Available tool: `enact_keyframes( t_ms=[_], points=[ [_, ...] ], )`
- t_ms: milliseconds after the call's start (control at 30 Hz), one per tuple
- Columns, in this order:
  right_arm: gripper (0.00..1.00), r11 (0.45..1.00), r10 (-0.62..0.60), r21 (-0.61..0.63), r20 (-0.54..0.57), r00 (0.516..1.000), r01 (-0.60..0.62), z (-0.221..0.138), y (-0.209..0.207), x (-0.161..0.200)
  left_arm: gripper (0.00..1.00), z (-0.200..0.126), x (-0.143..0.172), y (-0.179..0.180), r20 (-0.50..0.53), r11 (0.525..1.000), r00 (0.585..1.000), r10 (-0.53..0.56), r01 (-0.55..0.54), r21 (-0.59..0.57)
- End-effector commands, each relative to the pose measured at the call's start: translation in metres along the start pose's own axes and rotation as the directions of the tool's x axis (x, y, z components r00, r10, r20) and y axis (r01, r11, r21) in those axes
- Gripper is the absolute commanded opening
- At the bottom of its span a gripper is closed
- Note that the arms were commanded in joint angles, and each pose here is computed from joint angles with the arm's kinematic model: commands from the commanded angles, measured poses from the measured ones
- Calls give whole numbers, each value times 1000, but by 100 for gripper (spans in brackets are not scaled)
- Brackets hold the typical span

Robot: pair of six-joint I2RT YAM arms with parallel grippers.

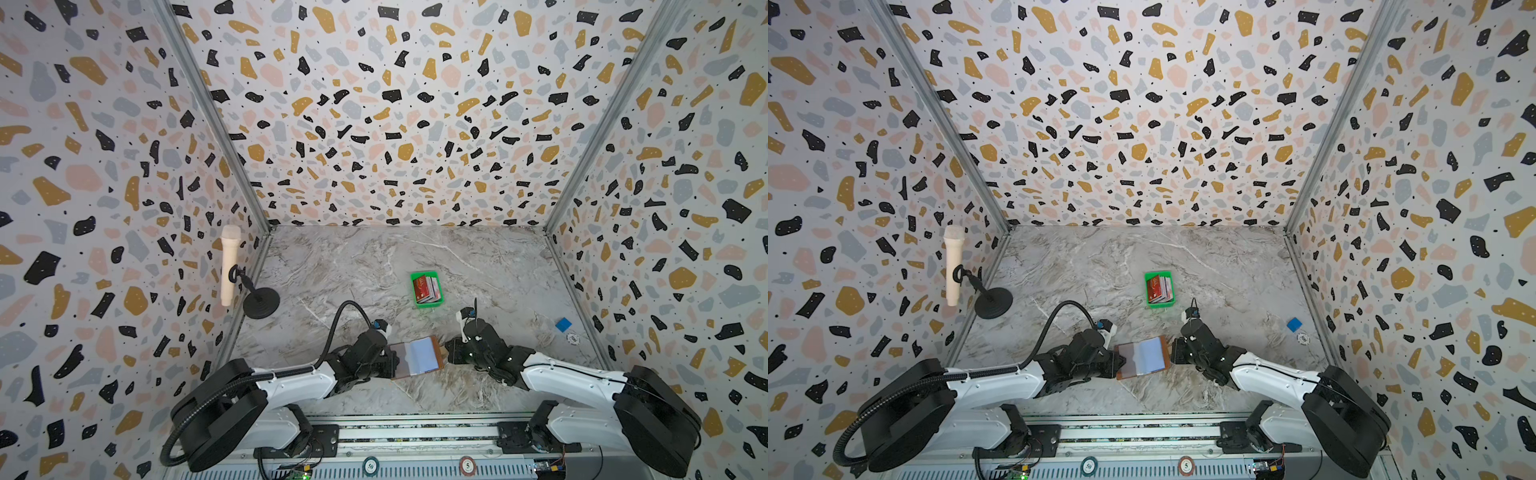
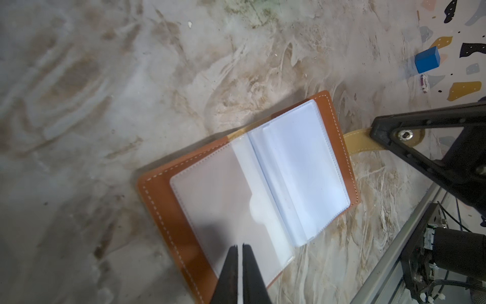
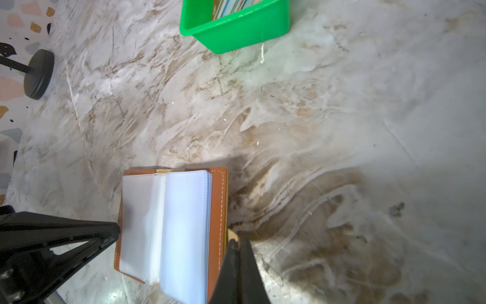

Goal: Insert credit cards into a card holder
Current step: Move the card holder to the center of the table.

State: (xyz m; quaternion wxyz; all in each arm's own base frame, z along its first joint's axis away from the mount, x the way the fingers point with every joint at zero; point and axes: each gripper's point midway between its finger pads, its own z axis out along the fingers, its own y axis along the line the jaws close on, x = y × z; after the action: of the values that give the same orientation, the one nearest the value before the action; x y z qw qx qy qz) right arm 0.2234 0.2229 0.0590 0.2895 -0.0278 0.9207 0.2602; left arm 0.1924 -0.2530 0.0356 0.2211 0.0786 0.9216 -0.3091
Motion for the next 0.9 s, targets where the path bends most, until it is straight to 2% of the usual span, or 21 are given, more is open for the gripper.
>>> enact_keyframes(
  t_ms=[0,267,467,600,767,867],
  points=[
    [0,998,59,-15,74,996,-58,-5,6,-15,9,3,-10,0,31,1000,999,21,-21,1],
    [0,994,104,8,81,991,-105,-8,-2,-10,1,10,-13,11,34,1000,999,5,-5,-8],
    [0,994,107,2,90,990,-107,-9,2,-11,5,2,-39,-22,92,996,996,2,-11,93],
    [0,994,104,10,80,991,-105,-7,3,-10,8,9,-37,-37,73,992,997,27,-35,118],
    [0,994,108,15,76,991,-109,-6,1,-9,0,25,-20,-8,40,998,999,-27,25,54],
    [0,993,114,21,85,990,-117,-9,-2,-8,0,25,-15,11,42,997,996,-73,71,28]
  ],
)
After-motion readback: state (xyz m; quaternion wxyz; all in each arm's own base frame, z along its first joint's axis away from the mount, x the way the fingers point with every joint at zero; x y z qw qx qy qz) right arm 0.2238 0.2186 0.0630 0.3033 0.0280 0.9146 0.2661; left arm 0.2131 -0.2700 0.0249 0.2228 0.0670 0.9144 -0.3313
